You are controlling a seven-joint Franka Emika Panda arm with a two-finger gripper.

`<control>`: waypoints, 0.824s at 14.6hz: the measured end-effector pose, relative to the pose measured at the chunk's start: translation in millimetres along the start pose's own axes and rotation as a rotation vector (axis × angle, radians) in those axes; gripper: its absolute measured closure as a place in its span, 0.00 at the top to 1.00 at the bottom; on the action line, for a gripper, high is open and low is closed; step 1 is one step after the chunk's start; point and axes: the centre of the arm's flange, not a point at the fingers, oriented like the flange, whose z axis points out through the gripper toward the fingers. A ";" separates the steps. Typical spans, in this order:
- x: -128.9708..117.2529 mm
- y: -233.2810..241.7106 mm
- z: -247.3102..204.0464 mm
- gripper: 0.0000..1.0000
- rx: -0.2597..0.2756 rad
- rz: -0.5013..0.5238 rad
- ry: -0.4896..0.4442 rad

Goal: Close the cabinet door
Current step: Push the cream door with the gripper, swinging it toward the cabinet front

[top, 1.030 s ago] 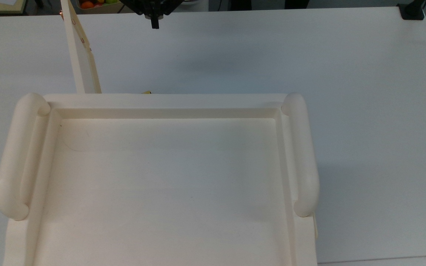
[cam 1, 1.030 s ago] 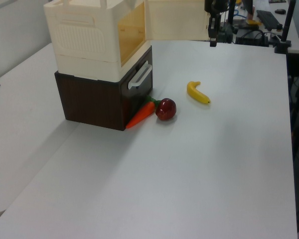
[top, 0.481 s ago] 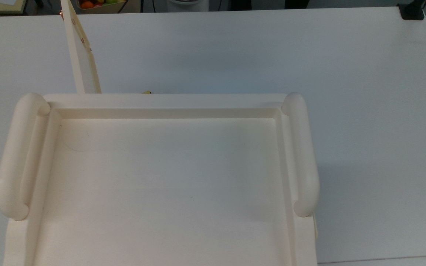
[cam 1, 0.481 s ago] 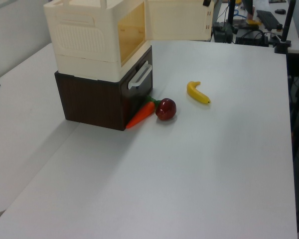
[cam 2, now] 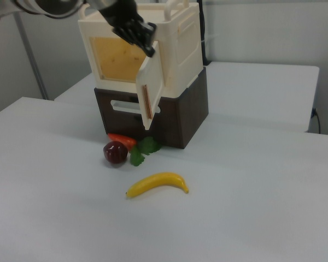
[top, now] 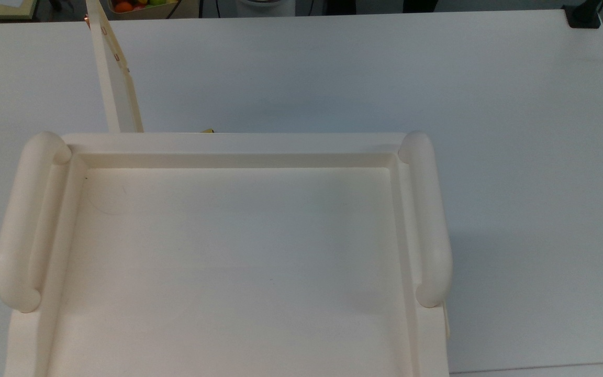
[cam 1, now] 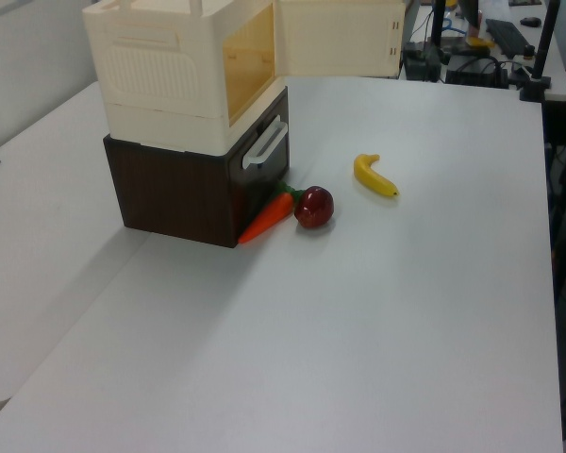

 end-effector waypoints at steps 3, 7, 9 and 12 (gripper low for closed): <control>1.8 34.2 44.8 0.01 -0.037 0.048 -0.024; -0.6 47.9 99.9 0.01 -0.058 0.064 -0.073; -1.9 40.7 112.6 0.01 -0.044 0.060 -0.090; -1.5 15.6 117.8 0.01 0.006 0.048 -0.096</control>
